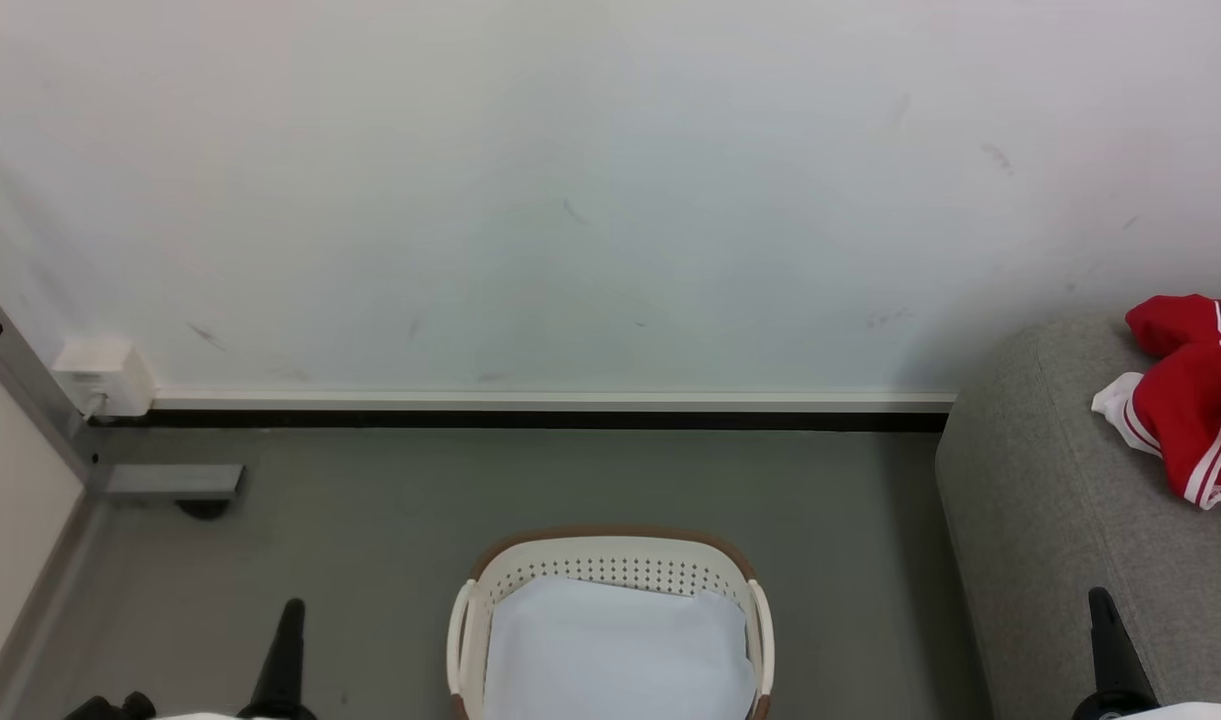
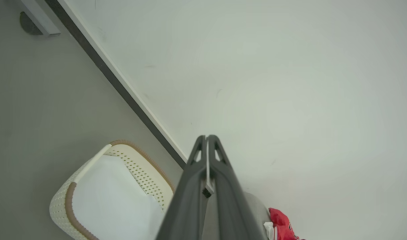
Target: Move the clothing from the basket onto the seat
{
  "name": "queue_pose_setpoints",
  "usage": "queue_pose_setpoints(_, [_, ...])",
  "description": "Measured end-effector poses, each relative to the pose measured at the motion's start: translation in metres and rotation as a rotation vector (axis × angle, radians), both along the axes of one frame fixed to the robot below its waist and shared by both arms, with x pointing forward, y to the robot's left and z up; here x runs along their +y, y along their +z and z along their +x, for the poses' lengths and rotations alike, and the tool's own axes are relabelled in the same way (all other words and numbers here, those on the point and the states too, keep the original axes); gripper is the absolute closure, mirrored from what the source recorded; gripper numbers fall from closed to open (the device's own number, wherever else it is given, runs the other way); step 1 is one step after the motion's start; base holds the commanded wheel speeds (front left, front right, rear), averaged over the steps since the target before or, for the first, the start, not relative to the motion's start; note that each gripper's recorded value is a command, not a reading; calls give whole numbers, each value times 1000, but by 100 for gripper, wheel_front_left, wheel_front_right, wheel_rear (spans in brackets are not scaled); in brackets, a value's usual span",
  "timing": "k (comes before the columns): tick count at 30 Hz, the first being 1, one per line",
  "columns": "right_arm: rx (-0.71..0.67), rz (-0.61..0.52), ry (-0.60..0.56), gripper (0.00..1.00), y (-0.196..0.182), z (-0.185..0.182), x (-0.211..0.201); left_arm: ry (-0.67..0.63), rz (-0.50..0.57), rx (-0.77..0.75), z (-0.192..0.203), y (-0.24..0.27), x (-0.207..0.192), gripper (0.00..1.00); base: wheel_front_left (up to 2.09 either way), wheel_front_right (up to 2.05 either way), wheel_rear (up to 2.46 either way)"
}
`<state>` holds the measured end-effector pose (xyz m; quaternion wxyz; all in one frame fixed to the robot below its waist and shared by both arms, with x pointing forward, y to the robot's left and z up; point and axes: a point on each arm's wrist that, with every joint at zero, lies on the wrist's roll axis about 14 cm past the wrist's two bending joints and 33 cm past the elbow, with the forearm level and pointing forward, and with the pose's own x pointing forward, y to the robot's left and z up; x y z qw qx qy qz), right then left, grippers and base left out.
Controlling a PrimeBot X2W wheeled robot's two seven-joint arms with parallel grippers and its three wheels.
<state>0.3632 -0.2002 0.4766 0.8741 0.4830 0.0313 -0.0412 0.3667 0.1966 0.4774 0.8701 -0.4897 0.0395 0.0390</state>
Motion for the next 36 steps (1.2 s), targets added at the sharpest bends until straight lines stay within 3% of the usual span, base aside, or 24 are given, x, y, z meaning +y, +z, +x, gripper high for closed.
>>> queue_pose_setpoints(36, [-53, 347, -2, 100, 16, 15, 0, 6, -338, -51, 13, 15, 0, 100, 0, 0, 0])
